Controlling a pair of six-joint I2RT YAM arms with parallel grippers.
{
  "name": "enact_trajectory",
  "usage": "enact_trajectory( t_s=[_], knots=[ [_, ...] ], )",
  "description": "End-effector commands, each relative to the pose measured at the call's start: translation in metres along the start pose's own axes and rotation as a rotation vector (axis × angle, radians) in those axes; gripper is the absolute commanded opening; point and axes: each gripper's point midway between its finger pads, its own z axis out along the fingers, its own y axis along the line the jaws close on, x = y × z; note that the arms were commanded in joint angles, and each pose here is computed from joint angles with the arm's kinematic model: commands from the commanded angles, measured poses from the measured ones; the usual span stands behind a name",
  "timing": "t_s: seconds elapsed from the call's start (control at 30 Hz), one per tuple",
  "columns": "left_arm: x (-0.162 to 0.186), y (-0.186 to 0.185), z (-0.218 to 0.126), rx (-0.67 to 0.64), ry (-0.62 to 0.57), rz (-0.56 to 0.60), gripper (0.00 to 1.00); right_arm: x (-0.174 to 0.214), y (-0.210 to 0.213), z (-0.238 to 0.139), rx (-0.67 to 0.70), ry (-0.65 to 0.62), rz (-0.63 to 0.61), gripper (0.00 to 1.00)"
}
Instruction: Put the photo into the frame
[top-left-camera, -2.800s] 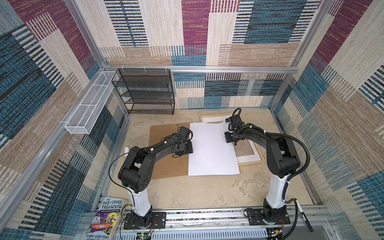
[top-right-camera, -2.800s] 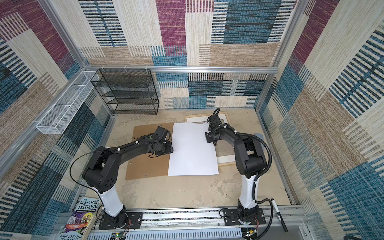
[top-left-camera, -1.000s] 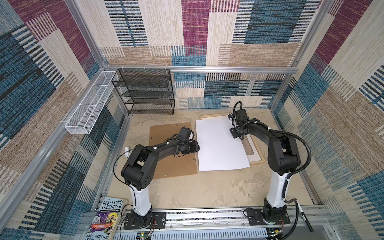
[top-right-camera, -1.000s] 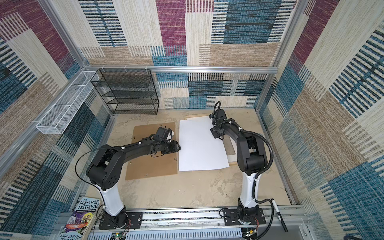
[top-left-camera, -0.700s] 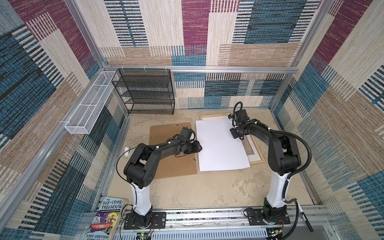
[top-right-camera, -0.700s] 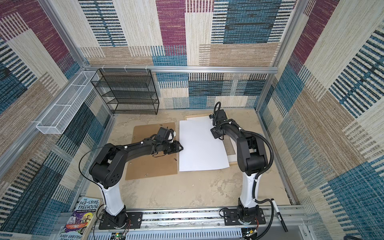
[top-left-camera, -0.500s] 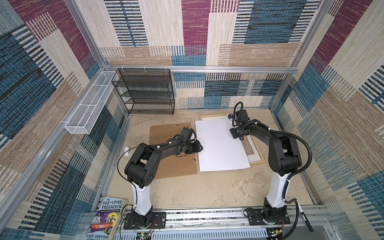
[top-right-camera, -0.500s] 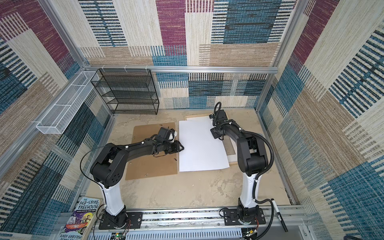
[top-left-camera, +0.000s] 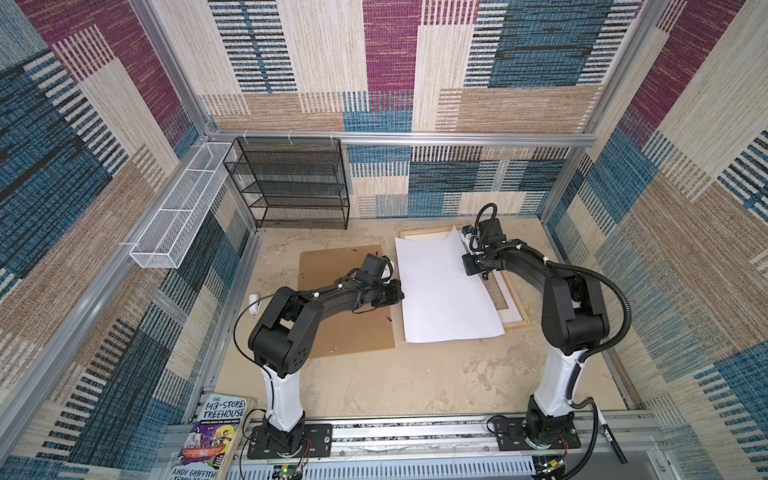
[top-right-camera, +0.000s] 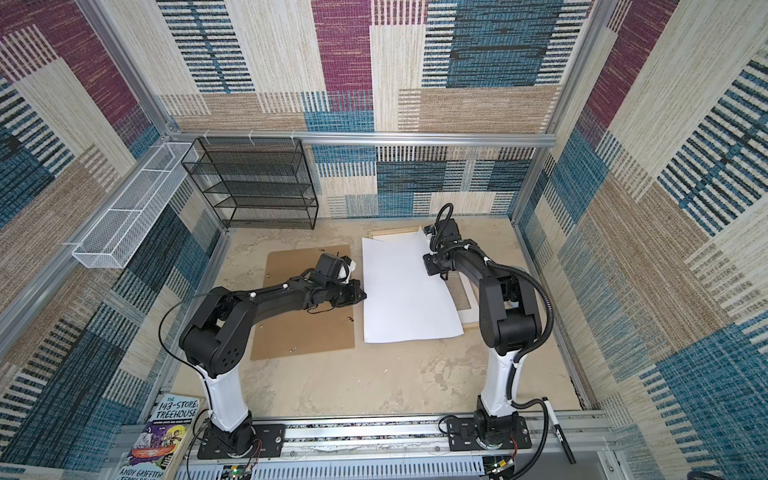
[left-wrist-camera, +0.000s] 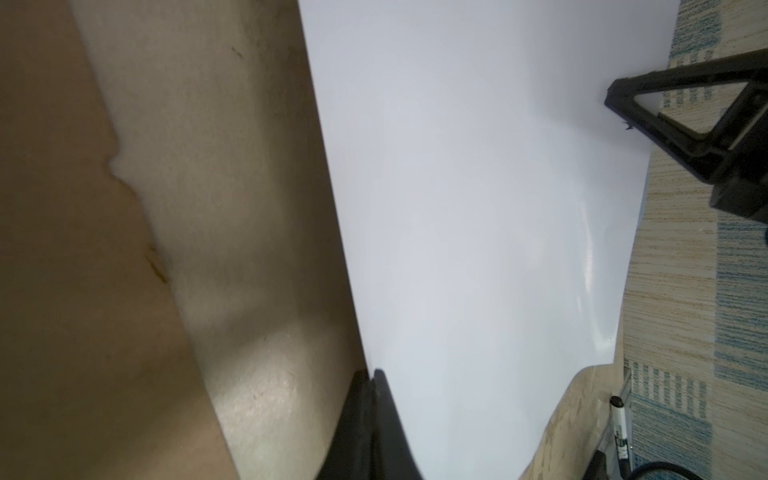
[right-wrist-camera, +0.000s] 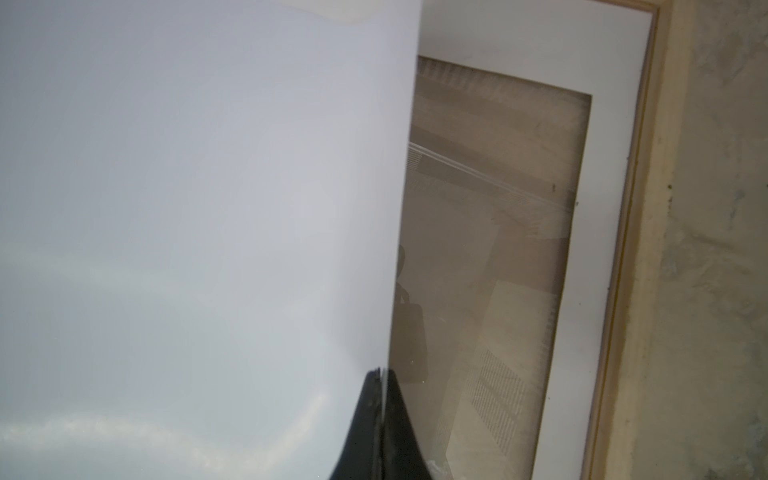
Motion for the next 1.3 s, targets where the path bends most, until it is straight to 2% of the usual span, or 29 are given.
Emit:
enact_trajectory(
  t_s=[0.0, 0.3, 0.6, 0.93, 1.27],
  knots=[
    [-0.006, -0.017, -0.004, 0.056, -0.015, 0.006, 0.02, -0.009, 0.007, -0.009, -0.039, -0.039, 0.017, 0.0],
    [-0.011, -0.052, -0.027, 0.097, -0.062, 0.026, 0.0, -0.023, 0.001, -0.036, -0.026, -0.069, 0.073, 0.0],
    [-0.02, -0.079, -0.04, 0.059, -0.095, 0.02, 0.0, -0.05, -0.016, -0.069, 0.023, -0.117, 0.147, 0.0],
    [-0.035, -0.085, -0.029, 0.049, -0.128, 0.019, 0.0, -0.08, -0.034, -0.087, 0.043, -0.195, 0.175, 0.0],
    [-0.049, -0.09, -0.011, 0.051, -0.132, 0.031, 0.0, -0.078, -0.056, -0.075, 0.074, -0.172, 0.186, 0.0]
  ],
)
